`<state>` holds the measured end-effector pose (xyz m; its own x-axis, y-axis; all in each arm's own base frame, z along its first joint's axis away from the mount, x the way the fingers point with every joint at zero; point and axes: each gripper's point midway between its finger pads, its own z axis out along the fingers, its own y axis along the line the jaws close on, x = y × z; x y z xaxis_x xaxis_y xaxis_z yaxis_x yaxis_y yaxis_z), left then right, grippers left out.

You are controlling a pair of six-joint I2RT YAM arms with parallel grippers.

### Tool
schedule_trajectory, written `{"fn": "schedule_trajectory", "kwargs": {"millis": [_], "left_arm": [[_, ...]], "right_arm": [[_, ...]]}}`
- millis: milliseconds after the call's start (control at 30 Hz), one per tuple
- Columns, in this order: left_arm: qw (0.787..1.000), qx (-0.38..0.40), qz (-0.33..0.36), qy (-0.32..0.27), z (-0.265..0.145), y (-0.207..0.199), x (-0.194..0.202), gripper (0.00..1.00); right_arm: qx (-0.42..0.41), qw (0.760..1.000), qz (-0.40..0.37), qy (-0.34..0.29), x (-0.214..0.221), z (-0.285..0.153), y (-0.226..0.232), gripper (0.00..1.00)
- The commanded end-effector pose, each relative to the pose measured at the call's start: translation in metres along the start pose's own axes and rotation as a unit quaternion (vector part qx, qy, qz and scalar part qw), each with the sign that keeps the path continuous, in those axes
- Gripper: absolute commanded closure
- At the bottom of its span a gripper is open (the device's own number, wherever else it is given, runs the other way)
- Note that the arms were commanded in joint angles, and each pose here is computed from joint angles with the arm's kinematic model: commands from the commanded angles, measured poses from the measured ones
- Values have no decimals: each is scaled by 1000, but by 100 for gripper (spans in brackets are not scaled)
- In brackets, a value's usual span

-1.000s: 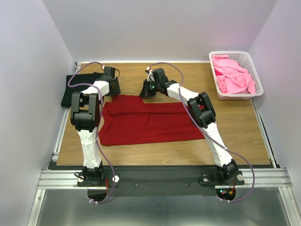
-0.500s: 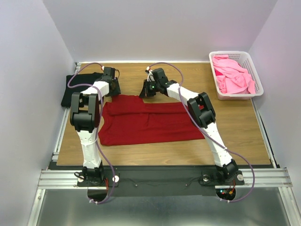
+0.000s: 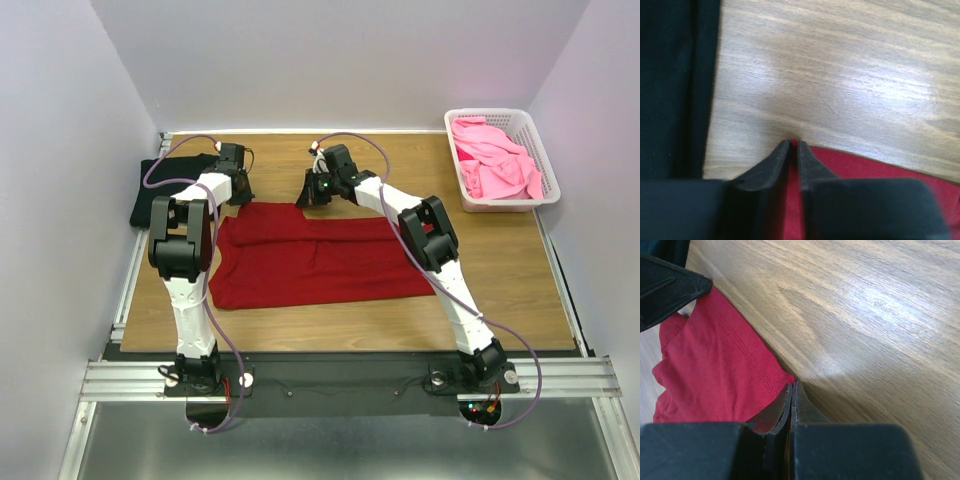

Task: Fold and stack the t-shirts
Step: Fold the tshirt

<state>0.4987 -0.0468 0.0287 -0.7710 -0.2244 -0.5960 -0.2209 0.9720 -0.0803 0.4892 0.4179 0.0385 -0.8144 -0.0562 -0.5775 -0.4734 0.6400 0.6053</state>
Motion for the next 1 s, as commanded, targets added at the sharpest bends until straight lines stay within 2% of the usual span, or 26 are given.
{"fn": "schedule_trajectory", "kwargs": {"millis": [0,33,167,467,733,800,967], "left_arm": [[999,-2,10,32,-10,3,16,86],[1000,-2,12,29,-12,3,14,93],[1000,6,12,9,-28,1,1,100],[999,18,-2,-34,-90,5,-13,100],[996,80,-24,11,-135,-6,36,100],[996,85,-34,25,-145,-4,53,100],[995,86,-47,28,-172,4,68,100]], "right_arm": [[1,1000,-15,-1,1,9,3,99],[1,1000,-17,-3,-2,6,6,99],[-10,1000,-24,-13,-13,-5,20,100],[-44,998,-34,-24,-30,-53,66,99],[-58,998,-25,22,3,-89,82,99],[-63,997,-14,47,20,-95,83,99],[-64,994,-14,83,46,-110,86,99]]}}
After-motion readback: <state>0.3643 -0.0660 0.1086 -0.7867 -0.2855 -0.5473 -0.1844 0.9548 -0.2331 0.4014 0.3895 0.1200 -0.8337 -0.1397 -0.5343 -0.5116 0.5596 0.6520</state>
